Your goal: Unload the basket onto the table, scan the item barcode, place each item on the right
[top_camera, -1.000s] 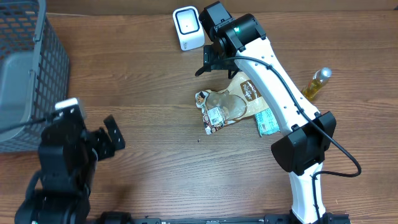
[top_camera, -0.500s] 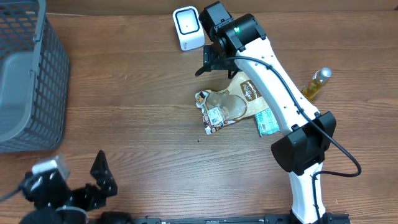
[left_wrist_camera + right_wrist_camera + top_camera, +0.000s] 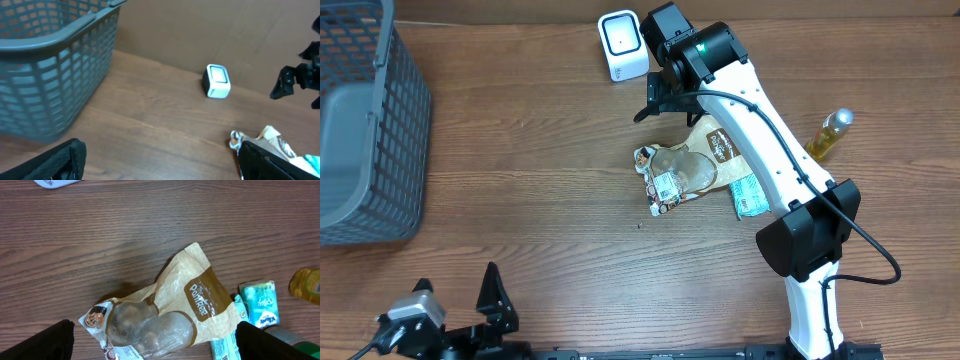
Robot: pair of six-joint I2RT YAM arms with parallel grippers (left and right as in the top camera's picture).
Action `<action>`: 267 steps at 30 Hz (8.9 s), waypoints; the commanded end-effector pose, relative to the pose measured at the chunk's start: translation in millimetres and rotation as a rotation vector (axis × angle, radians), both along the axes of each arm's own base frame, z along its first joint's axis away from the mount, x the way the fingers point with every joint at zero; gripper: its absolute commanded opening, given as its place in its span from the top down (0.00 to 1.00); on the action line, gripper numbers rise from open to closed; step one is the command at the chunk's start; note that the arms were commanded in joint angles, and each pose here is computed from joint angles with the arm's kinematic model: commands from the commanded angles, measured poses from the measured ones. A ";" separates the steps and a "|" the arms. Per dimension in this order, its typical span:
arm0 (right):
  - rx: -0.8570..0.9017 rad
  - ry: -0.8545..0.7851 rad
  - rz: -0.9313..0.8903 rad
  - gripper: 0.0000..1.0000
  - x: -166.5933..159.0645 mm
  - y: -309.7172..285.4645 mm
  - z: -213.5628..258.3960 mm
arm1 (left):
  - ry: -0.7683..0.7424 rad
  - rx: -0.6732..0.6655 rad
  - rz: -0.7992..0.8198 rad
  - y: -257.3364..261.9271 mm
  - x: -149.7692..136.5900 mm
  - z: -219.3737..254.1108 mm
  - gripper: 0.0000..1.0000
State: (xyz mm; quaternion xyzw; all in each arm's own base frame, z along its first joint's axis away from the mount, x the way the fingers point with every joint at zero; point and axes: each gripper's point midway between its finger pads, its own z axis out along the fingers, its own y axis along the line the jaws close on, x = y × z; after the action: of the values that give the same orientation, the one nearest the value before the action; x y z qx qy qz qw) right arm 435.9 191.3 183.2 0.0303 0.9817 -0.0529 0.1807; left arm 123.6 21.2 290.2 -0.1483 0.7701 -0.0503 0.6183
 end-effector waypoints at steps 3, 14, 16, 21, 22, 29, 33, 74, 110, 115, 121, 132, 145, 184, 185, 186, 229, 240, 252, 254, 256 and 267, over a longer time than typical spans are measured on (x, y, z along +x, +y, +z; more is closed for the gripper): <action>-0.006 -0.022 -0.012 0.00 2.4 -3.6 5.6 | -0.017 -0.020 -0.038 -8.4 19.7 -24.1 0.00; -0.006 -0.022 -0.012 0.00 2.4 -3.6 5.6 | -0.412 -0.042 -0.172 -34.7 78.5 15.7 0.01; -0.006 -0.022 -0.012 0.00 2.4 -3.6 5.6 | -0.488 -0.040 -0.193 -38.5 84.1 19.1 0.00; -0.006 -0.022 -0.012 0.00 2.4 -3.6 5.6 | -0.620 -0.035 -0.208 -41.2 90.9 16.7 0.00; -0.006 -0.022 -0.012 0.00 2.4 -3.6 5.6 | -0.651 -0.034 -0.208 -41.1 90.4 17.7 0.00; -0.006 -0.021 -0.011 0.00 2.2 -3.5 5.5 | -0.785 -0.029 -0.202 -39.5 84.3 19.7 0.00; -0.006 -0.022 -0.012 0.00 2.4 -3.6 5.6 | -0.750 -0.030 -0.199 -39.6 90.3 5.9 0.00; -0.006 -0.022 -0.012 0.00 2.4 -3.6 5.6 | -0.153 0.147 -0.143 -28.3 122.4 -133.3 0.00; -0.008 -0.011 -0.012 0.00 3.2 -3.0 0.3 | -0.153 0.147 -0.143 -28.3 122.4 -133.3 0.01; -0.008 -0.011 -0.012 0.00 3.2 -3.1 0.5 | -0.153 0.147 -0.143 -28.3 122.4 -133.3 0.01; 0.003 -0.030 -0.012 0.00 4.6 -1.9 8.0 | -0.153 0.147 -0.143 -28.3 122.4 -133.3 0.00; 0.113 -0.226 -0.015 0.00 -0.1 -5.9 97.0 | -0.153 0.147 -0.143 -28.3 122.4 -133.3 0.00; 0.360 -0.664 -0.018 0.00 -21.1 -17.5 270.0 | -0.153 0.147 -0.144 -28.4 122.4 -133.3 0.00; 0.250 -0.650 -0.264 0.00 -293.7 -205.9 242.2 | -0.153 0.147 -0.143 -28.3 122.4 -133.3 0.00; 0.252 -0.663 -0.271 0.00 -298.5 -208.2 243.4 | -0.153 0.147 -0.143 -28.3 122.4 -133.3 0.00; 0.253 -0.672 -0.277 0.00 -303.3 -210.2 244.0 | -0.153 0.147 -0.143 -28.3 122.4 -133.3 0.00; 0.299 -0.909 -0.379 0.00 -300.4 -223.2 95.8 | -0.153 0.147 -0.143 -28.3 122.4 -133.3 0.01; 0.371 -1.139 -0.359 0.00 -266.3 -219.9 87.6 | -0.153 0.147 -0.143 -28.3 122.4 -133.3 0.00; 0.530 -1.605 -0.274 0.00 -242.4 -213.0 159.0 | -0.153 0.147 -0.143 -28.3 122.4 -133.3 0.01; 0.553 -1.659 -0.251 0.00 -241.9 -210.6 163.2 | -0.153 0.147 -0.143 -28.3 122.4 -133.3 0.01; 0.570 -1.711 -0.237 0.00 -241.8 -209.7 164.8 | -0.153 0.147 -0.143 -28.3 122.4 -133.3 0.01; 0.574 -1.761 -0.127 0.00 -227.2 -199.0 125.7 | -0.153 0.147 -0.143 -28.3 122.4 -133.3 0.01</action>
State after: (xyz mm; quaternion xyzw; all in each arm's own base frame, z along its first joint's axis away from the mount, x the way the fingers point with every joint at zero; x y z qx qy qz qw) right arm 205.2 -15.0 318.7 0.1827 0.4510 0.2217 0.8451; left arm 246.2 -10.0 155.6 -0.0447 0.7342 -0.0602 0.6748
